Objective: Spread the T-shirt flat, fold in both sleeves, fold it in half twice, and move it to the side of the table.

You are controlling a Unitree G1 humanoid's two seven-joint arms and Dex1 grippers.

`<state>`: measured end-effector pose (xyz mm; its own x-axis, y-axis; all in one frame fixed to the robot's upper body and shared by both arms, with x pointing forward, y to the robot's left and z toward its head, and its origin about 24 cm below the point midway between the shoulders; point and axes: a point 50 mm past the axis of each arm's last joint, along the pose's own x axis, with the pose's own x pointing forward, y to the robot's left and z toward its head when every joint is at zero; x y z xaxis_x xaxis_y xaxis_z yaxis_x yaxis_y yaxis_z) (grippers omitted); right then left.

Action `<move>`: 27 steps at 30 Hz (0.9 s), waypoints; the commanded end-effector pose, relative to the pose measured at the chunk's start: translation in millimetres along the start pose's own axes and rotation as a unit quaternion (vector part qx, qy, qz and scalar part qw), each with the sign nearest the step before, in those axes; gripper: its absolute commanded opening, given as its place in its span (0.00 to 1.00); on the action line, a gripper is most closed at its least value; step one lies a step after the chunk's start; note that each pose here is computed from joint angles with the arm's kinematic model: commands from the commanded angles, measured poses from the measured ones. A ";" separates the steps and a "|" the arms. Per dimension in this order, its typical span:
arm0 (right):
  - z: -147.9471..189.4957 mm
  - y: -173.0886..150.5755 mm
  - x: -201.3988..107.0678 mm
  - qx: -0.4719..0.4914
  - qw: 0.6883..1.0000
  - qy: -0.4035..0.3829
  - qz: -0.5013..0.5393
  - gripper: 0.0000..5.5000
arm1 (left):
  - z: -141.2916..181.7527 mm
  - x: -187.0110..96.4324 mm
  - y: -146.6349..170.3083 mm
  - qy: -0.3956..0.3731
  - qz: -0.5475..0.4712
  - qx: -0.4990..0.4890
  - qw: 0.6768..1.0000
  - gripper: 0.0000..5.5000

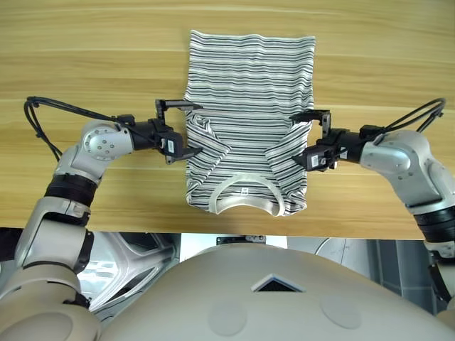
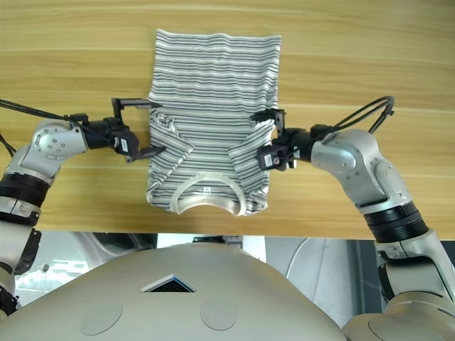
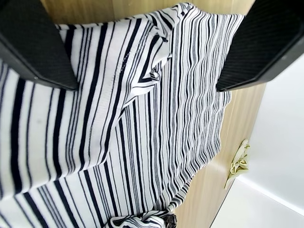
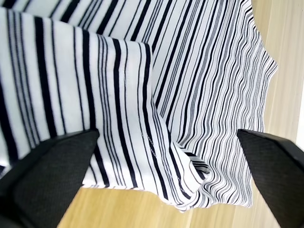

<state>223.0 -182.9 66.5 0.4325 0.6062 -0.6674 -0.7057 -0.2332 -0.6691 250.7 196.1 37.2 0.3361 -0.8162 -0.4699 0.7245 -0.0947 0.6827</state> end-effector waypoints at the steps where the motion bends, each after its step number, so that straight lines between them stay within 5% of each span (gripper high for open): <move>1: -7.8 2.9 -2.8 0.011 1.000 0.021 0.005 0.98 | -0.7 -0.9 -13.5 0.004 -0.028 -0.011 1.000 0.98; 11: -3.7 -15.3 -5.2 0.039 0.997 -0.004 -0.064 0.98 | 32.6 -3.6 20.3 -0.126 0.061 -0.065 0.988 0.98; 18: 6.2 -50.3 -43.9 0.045 0.984 -0.037 -0.166 0.98 | 29.5 -28.3 55.2 -0.099 0.143 -0.018 0.985 0.98; 21: -14.4 -51.2 -76.6 0.029 0.985 0.026 -0.166 0.98 | 23.1 -52.2 45.4 -0.052 0.100 0.007 0.994 0.98; 27: -39.3 0.0 -116.9 0.036 0.991 0.122 -0.031 0.98 | 4.1 -106.3 -9.1 0.078 -0.112 -0.004 0.991 0.98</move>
<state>208.0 -277.2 136.2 0.6490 0.4363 -0.6232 -0.6584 -0.0883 -0.7475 224.7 266.3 89.8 0.3354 -0.7460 -0.5753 0.7470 -0.1615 0.6449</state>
